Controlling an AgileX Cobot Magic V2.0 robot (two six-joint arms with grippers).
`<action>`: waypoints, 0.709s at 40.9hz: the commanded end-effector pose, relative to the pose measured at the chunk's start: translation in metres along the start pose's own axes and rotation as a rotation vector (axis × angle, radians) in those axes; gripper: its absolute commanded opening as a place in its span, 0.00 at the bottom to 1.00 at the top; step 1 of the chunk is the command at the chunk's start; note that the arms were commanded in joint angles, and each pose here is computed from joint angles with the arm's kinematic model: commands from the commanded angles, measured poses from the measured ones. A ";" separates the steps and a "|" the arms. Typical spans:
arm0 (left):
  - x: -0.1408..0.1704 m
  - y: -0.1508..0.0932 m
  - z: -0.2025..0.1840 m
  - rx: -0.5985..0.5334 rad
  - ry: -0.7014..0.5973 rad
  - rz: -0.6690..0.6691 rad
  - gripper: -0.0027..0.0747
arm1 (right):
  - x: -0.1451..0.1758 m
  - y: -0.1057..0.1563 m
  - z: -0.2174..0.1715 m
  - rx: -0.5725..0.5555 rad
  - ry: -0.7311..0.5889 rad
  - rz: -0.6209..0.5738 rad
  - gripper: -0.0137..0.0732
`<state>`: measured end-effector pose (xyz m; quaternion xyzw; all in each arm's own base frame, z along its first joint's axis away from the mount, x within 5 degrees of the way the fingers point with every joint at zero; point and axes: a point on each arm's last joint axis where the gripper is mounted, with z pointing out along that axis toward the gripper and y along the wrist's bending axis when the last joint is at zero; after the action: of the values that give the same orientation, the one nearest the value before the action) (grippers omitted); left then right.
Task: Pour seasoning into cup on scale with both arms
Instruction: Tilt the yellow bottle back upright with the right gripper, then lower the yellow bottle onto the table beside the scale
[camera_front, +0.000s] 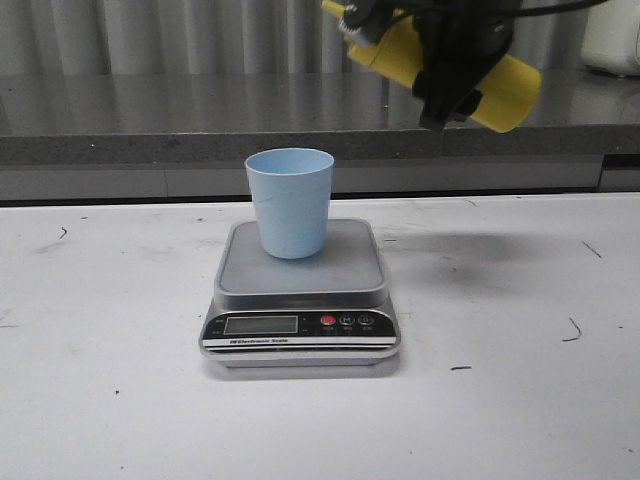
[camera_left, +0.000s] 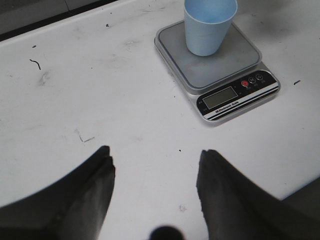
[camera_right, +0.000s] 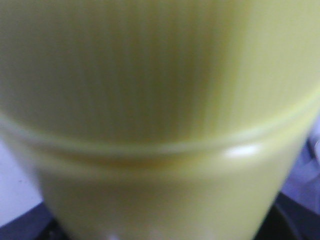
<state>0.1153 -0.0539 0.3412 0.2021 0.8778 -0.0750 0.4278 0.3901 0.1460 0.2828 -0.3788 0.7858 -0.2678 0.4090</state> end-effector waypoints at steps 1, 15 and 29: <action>-0.013 -0.001 -0.007 0.009 -0.105 -0.006 0.50 | 0.003 -0.047 -0.030 0.026 -0.100 0.200 0.50; -0.013 -0.001 -0.007 0.009 -0.105 -0.006 0.50 | 0.074 -0.034 -0.019 -0.157 -0.290 0.648 0.50; -0.013 -0.001 -0.007 0.009 -0.105 -0.006 0.50 | 0.110 0.013 0.005 -0.241 -0.546 0.866 0.50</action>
<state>0.1153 -0.0539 0.3412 0.2021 0.8778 -0.0750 0.4278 0.3425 0.0609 0.1986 -0.1428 0.8274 0.0822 0.5368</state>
